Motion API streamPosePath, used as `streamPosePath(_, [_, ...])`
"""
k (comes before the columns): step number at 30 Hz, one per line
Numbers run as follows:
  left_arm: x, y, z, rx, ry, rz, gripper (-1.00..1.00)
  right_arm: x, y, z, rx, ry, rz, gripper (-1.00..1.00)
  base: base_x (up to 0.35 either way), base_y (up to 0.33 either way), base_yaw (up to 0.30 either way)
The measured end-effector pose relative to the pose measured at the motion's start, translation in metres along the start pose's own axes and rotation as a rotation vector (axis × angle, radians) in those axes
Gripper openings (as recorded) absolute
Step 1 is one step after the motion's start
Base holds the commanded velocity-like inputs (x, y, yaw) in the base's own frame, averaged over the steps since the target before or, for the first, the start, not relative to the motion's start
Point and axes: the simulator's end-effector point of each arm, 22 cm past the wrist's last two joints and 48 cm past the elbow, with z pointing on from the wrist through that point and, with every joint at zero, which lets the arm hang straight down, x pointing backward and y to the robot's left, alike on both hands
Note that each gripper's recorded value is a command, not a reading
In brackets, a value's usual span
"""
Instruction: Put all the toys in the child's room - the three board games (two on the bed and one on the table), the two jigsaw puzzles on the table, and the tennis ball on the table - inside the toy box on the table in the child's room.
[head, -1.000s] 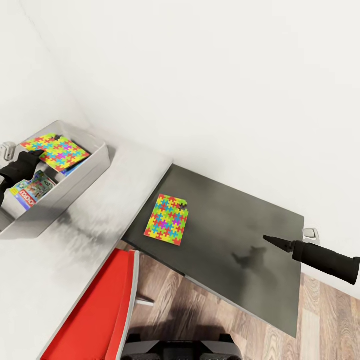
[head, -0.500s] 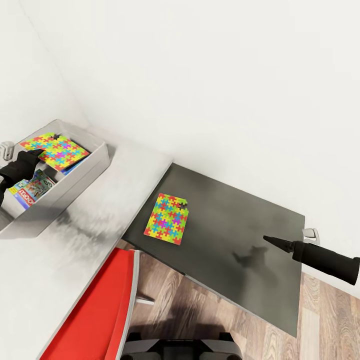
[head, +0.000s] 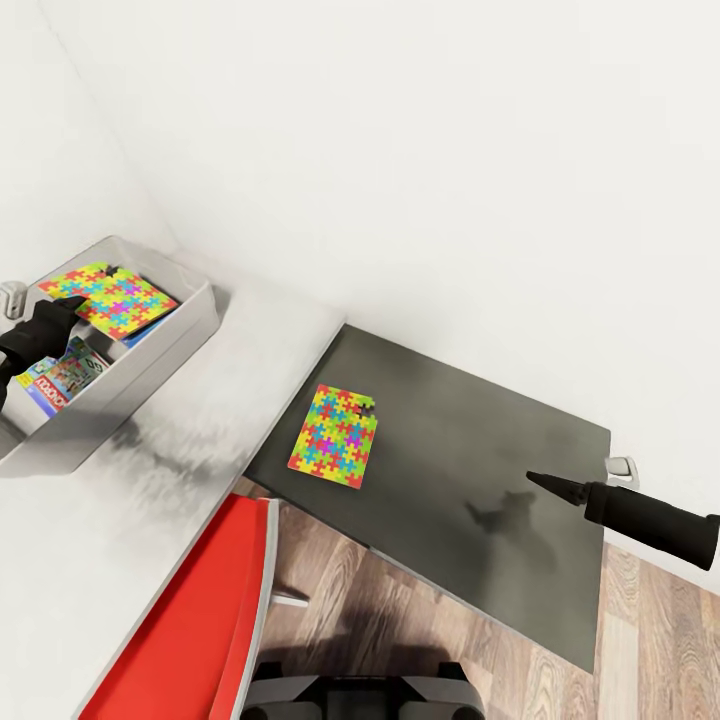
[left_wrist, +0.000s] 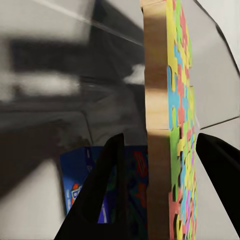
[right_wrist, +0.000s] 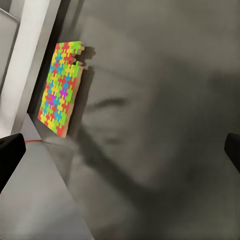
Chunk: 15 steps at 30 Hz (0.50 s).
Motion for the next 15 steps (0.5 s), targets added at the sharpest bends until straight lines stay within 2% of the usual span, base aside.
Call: streamPosePath(15, [0.0000,-0.0001,0.0004,0.000,0.002,-0.002,-1.00,0.0037,0.0016,0.0029,-0.006,0.010,0.002,1.00,0.000,0.000,0.000])
